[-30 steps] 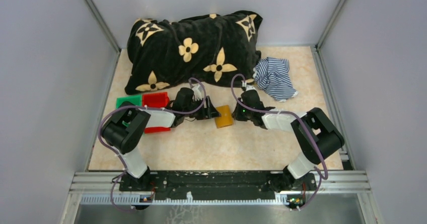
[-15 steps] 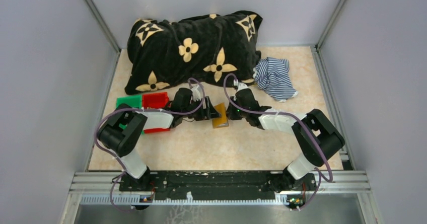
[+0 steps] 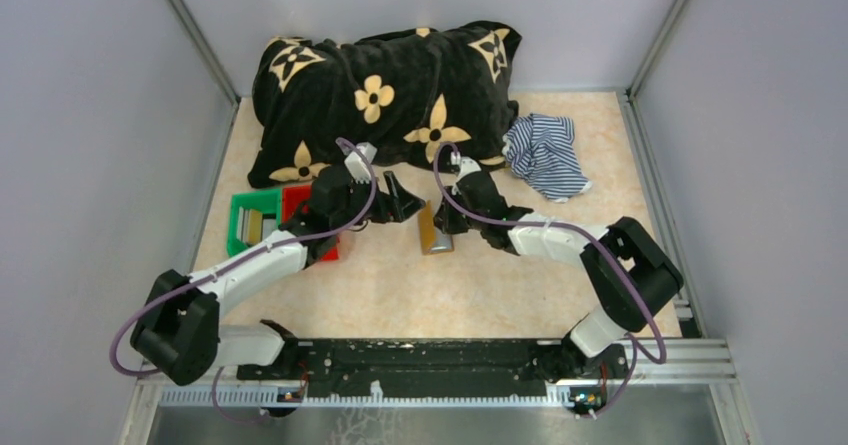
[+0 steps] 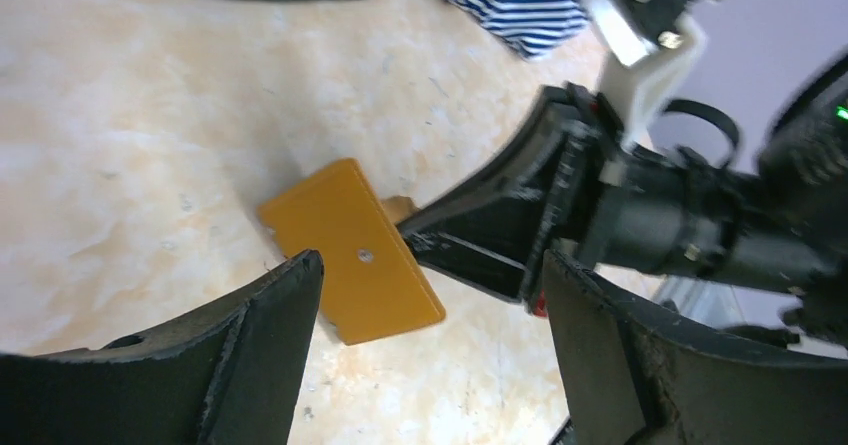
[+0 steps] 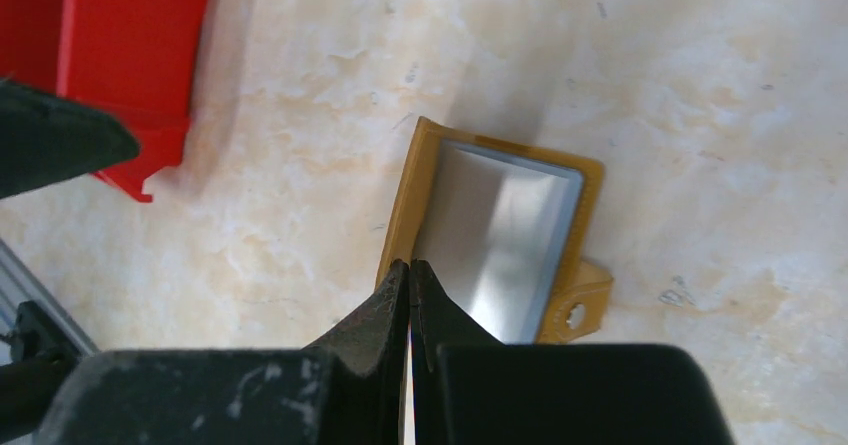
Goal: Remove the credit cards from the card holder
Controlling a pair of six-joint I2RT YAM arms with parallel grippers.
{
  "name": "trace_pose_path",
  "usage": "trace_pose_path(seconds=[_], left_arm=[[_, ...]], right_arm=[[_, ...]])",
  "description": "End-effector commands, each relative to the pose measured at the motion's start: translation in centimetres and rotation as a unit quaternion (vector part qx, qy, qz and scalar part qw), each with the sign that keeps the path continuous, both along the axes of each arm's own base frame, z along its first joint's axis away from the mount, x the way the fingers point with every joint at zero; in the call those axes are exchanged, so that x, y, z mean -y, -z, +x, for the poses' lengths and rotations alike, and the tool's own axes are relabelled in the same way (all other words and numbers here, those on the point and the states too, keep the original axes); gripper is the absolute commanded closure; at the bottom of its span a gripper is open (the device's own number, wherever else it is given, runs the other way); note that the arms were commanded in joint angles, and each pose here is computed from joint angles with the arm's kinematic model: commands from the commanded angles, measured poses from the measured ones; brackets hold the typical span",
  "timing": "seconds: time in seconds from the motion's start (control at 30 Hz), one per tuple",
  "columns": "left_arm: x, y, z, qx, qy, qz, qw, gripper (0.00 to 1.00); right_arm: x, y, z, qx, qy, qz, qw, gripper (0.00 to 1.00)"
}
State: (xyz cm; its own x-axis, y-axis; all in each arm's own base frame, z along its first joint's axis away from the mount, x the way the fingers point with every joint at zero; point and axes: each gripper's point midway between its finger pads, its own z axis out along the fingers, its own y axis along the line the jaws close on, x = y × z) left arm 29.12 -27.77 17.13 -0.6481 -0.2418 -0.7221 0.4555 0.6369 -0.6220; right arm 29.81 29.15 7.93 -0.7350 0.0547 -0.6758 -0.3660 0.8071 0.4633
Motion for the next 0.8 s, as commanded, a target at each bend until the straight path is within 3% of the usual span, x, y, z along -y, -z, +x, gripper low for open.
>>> trace_pose_path(seconds=[0.0,0.1,0.23,0.43,0.77], left_arm=[[-3.2,2.5,1.3,-0.027,-0.092,0.073,0.993,0.10],[-5.0,4.7,1.7,-0.081,-0.151,0.096,0.981,0.07],[-5.3,6.3,1.5,-0.112,-0.165,0.101,0.975,0.06],[-5.2,6.0,1.6,-0.112,-0.162,0.103,0.975,0.07],[-8.5,9.4,1.4,-0.120,-0.184,0.223,0.950,0.11]], right_arm=[[-3.6,-3.8,0.5,0.047,-0.036,0.046,0.997,1.00],[-4.9,-3.8,-0.3,0.043,-0.050,0.051,0.997,1.00],[-6.2,-2.8,-1.3,0.033,-0.067,0.050,0.996,1.00],[-6.8,0.3,-2.1,0.004,-0.075,0.040,0.996,1.00],[-6.8,2.3,-2.4,-0.012,-0.071,0.037,0.997,1.00]])
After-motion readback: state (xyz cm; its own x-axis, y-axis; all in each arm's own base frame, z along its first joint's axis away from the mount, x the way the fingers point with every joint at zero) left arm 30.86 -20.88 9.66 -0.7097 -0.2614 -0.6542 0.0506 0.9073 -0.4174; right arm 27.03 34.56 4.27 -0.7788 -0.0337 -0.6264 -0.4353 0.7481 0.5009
